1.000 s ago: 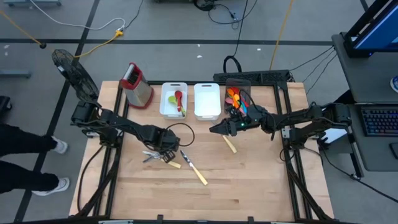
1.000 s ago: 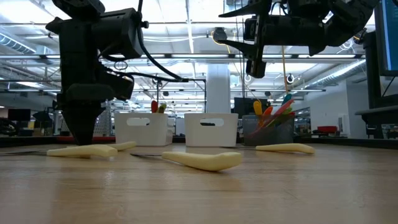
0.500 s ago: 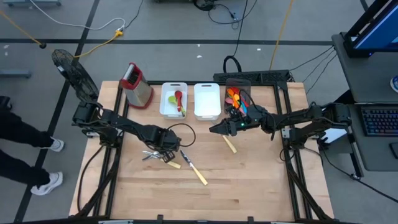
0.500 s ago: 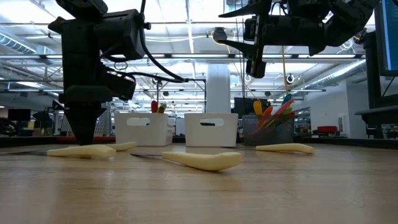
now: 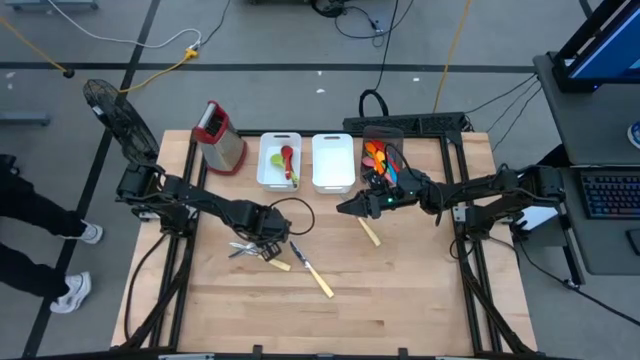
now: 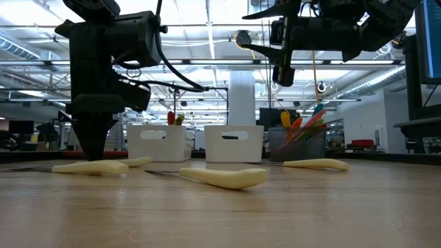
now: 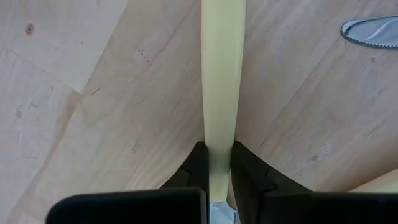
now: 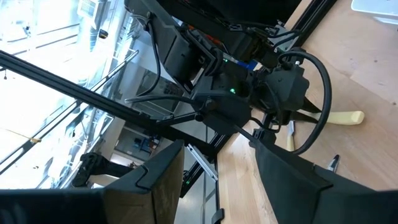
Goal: Pick & Place Kitchen Items
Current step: Put the yellow knife into the right white bin
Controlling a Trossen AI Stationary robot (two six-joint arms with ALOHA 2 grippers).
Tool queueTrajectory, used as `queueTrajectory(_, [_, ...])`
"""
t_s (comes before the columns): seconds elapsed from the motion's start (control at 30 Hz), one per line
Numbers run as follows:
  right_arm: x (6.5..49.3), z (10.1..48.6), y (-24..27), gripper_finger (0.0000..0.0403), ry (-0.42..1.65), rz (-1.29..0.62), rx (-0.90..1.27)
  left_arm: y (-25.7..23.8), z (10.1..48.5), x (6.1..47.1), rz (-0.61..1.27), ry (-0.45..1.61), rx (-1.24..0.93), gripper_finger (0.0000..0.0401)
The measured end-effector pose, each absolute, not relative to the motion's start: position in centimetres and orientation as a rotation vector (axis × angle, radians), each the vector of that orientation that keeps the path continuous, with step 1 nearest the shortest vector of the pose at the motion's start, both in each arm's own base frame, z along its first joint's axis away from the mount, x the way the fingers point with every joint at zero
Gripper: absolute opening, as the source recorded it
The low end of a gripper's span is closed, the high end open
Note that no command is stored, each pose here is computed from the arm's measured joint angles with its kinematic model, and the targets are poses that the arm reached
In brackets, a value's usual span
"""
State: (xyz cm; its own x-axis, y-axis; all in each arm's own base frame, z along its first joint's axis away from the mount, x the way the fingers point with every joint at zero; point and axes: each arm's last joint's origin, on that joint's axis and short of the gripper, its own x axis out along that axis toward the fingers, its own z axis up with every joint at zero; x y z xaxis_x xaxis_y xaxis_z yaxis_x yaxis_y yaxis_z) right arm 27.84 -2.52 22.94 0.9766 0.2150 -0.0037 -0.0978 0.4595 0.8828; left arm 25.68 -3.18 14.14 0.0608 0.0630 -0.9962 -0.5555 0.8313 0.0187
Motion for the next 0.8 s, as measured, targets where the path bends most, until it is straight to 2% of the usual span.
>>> queueTrajectory(0.8, [27.8,22.9,-2.5,0.0192,0.121,0.195,1.069,-3.5,17.8,27.8,0.445,1.425,-0.423,0.0026])
